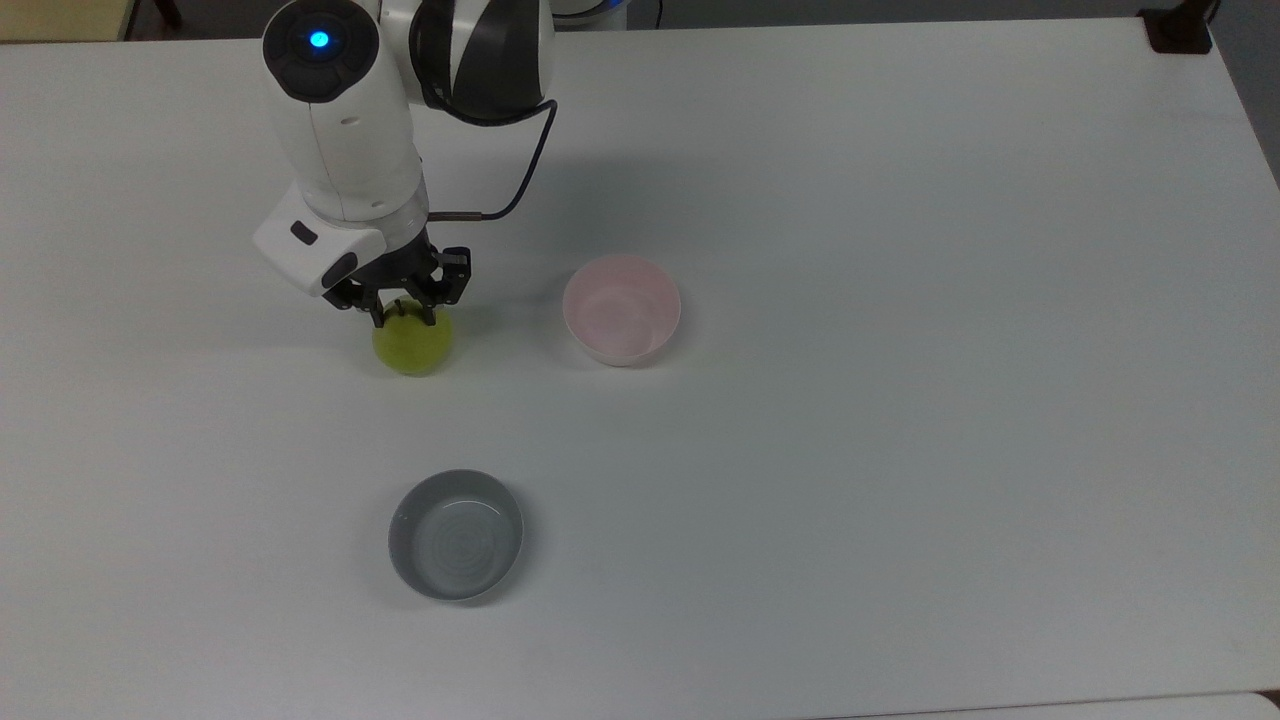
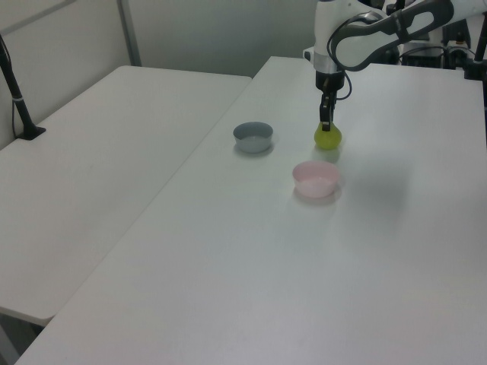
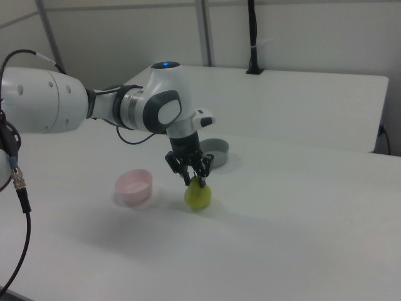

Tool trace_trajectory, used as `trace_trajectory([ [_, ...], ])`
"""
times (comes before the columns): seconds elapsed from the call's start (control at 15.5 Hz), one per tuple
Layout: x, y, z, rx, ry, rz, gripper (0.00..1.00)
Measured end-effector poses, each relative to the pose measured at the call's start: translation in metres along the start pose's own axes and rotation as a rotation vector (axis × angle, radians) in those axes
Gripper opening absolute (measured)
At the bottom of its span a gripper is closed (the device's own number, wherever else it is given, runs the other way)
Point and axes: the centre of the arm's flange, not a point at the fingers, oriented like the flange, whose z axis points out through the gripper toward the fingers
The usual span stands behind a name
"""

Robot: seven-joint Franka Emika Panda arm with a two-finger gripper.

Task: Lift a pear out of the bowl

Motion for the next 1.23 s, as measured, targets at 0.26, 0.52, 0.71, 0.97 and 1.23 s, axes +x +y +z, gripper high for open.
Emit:
trace_trajectory([
  [0.26, 0.000, 0.000, 0.001, -0.001, -0.002, -0.001, 0.56],
  [0.52, 0.001, 0.000, -0.001, -0.002, 0.002, -0.001, 0.96],
  [0.71, 0.004, 0.000, -0.014, -0.007, 0.026, -0.003, 1.00],
  [0.97, 0.000, -0.024, -0.059, -0.006, 0.038, -0.027, 1.00],
  [1.23, -0.014, -0.073, -0.126, -0.005, 0.039, -0.012, 1.00],
])
